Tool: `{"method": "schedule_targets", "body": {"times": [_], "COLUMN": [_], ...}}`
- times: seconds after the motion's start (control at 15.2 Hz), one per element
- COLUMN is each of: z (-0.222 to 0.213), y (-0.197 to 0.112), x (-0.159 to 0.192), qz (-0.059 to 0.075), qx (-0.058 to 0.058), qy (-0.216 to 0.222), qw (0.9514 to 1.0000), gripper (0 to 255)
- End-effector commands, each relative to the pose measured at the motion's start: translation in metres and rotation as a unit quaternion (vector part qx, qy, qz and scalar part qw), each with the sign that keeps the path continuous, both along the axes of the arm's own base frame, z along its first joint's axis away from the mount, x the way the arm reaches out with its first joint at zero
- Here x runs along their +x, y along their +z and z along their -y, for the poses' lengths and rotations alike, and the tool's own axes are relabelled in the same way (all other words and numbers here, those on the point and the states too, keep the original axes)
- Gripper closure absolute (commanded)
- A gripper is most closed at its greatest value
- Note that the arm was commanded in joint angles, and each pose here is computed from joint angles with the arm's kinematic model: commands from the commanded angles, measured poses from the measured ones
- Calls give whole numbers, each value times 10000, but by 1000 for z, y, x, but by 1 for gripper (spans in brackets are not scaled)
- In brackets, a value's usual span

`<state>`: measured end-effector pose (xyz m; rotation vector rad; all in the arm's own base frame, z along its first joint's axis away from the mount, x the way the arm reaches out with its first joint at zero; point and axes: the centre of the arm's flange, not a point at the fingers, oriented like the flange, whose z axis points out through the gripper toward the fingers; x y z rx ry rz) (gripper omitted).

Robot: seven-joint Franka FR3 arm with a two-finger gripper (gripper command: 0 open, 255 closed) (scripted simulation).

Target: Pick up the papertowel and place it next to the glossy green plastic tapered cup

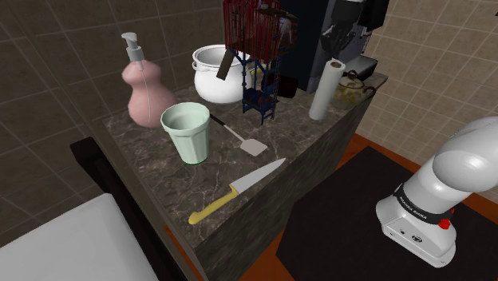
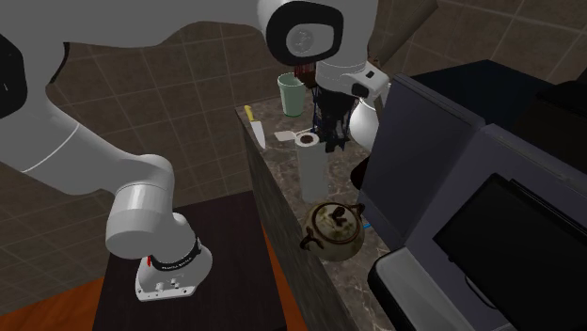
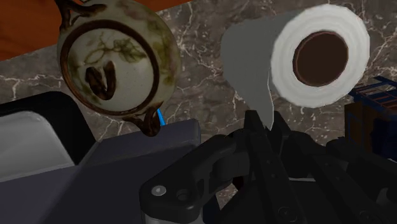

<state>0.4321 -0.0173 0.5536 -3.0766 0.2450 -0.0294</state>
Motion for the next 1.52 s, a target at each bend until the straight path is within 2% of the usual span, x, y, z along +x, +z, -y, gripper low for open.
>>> {"method": "schedule_targets", "body": {"times": [0.0, 0.26, 0.33, 1.45], "z": [-4, -9, 3, 3], "y": [-16, -11, -29, 61], "x": [0, -2, -1, -1], "qz": [-273, -271, -271, -271], "qx": [24, 22, 27, 27], "qy": [18, 20, 22, 22], "qw": [9996, 9996, 9996, 9996], "gripper": [255, 255, 255, 255]}}
